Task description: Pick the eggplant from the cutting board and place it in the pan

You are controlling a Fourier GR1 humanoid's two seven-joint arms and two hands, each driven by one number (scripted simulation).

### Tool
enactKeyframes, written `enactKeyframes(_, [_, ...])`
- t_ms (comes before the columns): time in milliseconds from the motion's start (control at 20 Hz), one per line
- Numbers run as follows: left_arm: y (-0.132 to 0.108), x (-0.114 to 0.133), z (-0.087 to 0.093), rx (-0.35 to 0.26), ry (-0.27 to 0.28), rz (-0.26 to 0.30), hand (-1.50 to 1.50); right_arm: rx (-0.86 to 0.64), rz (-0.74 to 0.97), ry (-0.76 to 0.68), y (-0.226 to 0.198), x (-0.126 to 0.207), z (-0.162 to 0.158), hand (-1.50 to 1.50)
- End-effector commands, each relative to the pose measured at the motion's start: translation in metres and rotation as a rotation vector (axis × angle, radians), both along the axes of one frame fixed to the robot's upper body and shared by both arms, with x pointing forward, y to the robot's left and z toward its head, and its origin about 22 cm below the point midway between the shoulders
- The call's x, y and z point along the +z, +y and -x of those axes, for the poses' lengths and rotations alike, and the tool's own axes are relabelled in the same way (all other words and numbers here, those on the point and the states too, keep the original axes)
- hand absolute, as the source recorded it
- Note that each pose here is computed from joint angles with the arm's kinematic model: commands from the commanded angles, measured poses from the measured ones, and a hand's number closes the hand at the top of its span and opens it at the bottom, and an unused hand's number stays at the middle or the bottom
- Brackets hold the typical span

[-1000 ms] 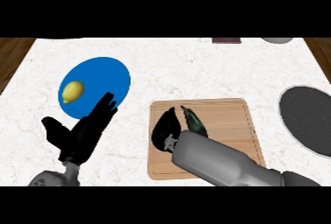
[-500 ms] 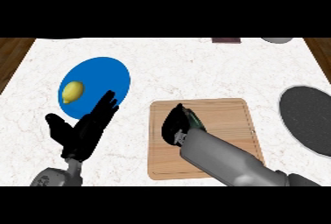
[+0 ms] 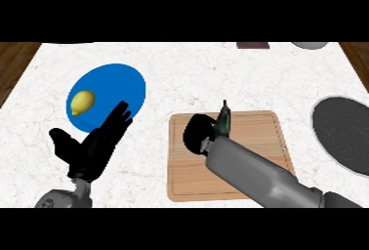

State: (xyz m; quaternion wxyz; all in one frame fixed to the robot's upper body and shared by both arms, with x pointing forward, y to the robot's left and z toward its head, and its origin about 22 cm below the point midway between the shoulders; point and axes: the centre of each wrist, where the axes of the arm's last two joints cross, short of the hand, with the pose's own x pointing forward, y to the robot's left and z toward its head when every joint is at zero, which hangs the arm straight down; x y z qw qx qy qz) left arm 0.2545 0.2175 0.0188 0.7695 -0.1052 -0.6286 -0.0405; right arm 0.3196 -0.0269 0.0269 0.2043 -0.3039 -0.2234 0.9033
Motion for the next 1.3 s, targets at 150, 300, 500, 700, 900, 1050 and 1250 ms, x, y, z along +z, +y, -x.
enactKeyframes(150, [-0.001, 0.001, 0.000, -0.002, 0.004, -0.004, 0.00, 0.115, 0.008, -0.022, -0.016, -0.038, -0.004, 1.50])
enactKeyframes(300, [0.002, 0.001, -0.009, 0.002, 0.002, 0.002, 0.00, 0.156, -0.014, -0.040, -0.028, -0.024, -0.018, 1.50])
enactKeyframes(500, [0.018, -0.014, 0.009, 0.065, 0.027, 0.004, 0.00, -0.237, -0.327, -0.160, -0.055, -0.024, -0.012, 1.50])
enactKeyframes(700, [0.028, -0.016, 0.013, 0.158, 0.053, -0.001, 0.00, -0.607, -0.622, -0.255, -0.095, -0.022, -0.015, 1.50])
enactKeyframes(900, [0.029, -0.020, 0.021, 0.164, 0.057, 0.006, 0.00, -0.634, -0.891, -0.514, -0.100, 0.011, -0.002, 1.50])
enactKeyframes(1050, [0.032, -0.021, 0.025, 0.167, 0.064, 0.002, 0.00, -0.665, -1.085, -0.624, -0.110, 0.032, 0.016, 1.50])
enactKeyframes(1250, [0.027, -0.020, 0.028, 0.135, 0.047, -0.012, 0.00, -0.761, -1.317, -0.659, -0.118, 0.049, 0.053, 1.50])
